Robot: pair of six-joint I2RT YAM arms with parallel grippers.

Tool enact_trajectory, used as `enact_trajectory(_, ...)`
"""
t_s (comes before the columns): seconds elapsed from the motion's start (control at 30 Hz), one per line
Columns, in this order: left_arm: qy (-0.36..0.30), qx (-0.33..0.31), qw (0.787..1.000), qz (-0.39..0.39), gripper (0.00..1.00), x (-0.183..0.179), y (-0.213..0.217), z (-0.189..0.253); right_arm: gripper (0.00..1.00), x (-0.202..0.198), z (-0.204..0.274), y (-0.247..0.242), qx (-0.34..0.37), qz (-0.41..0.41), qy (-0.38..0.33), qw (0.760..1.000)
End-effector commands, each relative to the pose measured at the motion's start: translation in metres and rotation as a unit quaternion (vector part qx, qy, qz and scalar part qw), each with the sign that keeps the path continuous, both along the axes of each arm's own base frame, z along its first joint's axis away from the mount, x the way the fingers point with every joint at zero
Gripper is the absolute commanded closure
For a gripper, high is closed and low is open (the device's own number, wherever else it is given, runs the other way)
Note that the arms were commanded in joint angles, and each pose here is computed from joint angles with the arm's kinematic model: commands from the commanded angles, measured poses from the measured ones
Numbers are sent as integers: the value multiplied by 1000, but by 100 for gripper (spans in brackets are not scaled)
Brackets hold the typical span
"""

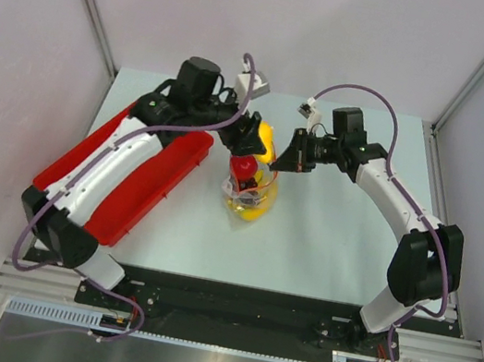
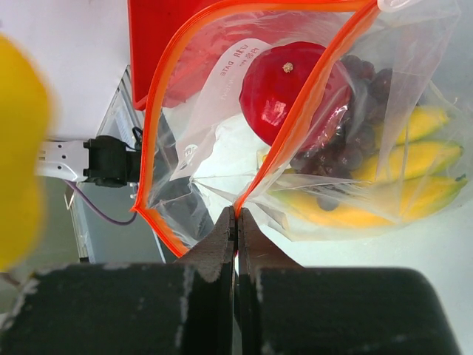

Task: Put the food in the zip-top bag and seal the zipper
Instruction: Place the fake fruit in the zipper food storage bag.

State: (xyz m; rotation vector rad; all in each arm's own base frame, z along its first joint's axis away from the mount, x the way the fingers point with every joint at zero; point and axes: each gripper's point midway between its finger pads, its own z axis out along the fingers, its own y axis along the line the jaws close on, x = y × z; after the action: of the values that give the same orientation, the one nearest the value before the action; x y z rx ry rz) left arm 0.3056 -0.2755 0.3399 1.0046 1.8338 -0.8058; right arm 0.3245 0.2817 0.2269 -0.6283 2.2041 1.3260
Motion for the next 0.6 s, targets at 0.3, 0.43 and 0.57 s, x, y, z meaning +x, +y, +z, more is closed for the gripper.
enact_trajectory(0.3, 13, 122, 992, 25, 52, 19, -1, -82, 100, 2, 35, -1, 22, 5, -52, 998)
enact_trajectory(0.43, -3, 154, 988, 11, 35, 13, 7, -85, 100, 4, 35, 0, 27, 7, -49, 998)
enact_trajectory(0.57, -31, 169, 985, -17, 2, 6, 13, -75, 100, 3, 35, 1, 28, 11, -52, 998)
